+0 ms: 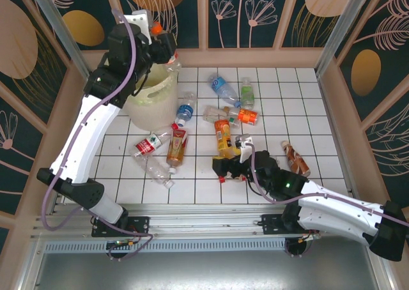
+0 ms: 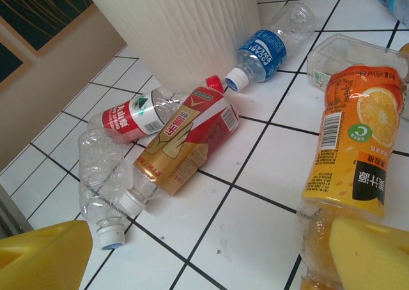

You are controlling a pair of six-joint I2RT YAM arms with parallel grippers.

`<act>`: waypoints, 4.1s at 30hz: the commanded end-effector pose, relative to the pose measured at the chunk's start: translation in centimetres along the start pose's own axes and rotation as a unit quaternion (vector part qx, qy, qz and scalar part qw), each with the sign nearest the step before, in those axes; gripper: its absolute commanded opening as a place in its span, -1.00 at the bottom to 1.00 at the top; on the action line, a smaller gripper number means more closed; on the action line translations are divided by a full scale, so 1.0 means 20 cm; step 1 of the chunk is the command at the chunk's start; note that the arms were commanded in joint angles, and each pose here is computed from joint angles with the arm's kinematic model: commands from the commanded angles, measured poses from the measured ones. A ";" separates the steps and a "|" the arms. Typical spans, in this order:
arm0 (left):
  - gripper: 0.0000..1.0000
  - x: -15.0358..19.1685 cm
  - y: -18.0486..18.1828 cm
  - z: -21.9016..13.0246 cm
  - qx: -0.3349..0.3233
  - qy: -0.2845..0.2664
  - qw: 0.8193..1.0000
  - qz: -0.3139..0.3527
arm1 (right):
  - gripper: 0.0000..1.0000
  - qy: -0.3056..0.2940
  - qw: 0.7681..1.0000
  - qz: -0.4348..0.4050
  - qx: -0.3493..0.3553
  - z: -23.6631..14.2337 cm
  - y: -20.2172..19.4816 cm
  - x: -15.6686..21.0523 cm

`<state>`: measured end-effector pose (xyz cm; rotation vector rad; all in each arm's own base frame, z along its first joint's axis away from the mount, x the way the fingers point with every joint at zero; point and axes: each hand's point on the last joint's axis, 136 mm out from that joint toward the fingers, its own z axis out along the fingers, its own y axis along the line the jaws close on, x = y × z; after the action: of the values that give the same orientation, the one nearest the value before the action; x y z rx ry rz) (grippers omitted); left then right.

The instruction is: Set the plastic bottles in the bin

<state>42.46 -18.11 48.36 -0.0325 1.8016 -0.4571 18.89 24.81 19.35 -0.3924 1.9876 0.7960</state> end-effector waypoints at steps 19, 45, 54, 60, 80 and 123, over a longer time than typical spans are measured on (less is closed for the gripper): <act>0.14 0.26 0.51 0.41 -0.114 0.087 0.987 0.071 | 0.98 -0.009 1.000 0.006 -0.009 -0.05 0.01 -0.02; 0.42 0.66 0.61 0.59 -0.114 0.201 0.970 0.077 | 0.96 -0.002 0.998 0.034 0.051 -0.06 -0.12 0.01; 0.66 0.42 0.52 0.40 -0.100 0.140 0.983 0.069 | 0.78 0.016 0.997 0.057 0.058 -0.06 -0.20 -0.02; 0.97 0.27 0.42 0.16 -0.059 0.085 0.992 0.067 | 0.61 0.037 0.993 0.075 0.082 -0.05 -0.32 -0.04; 0.97 0.54 -0.31 -0.38 0.286 0.097 0.951 0.070 | 0.67 0.029 0.934 0.204 0.292 -0.29 -1.00 -0.17; 0.97 1.06 -0.43 -0.66 0.410 0.166 0.895 0.054 | 0.92 0.177 0.828 0.329 0.419 -0.41 -1.54 0.20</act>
<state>22.46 -27.67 33.55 0.7722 1.8203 -1.1576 29.09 -3.41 7.69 0.7456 2.5953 0.1603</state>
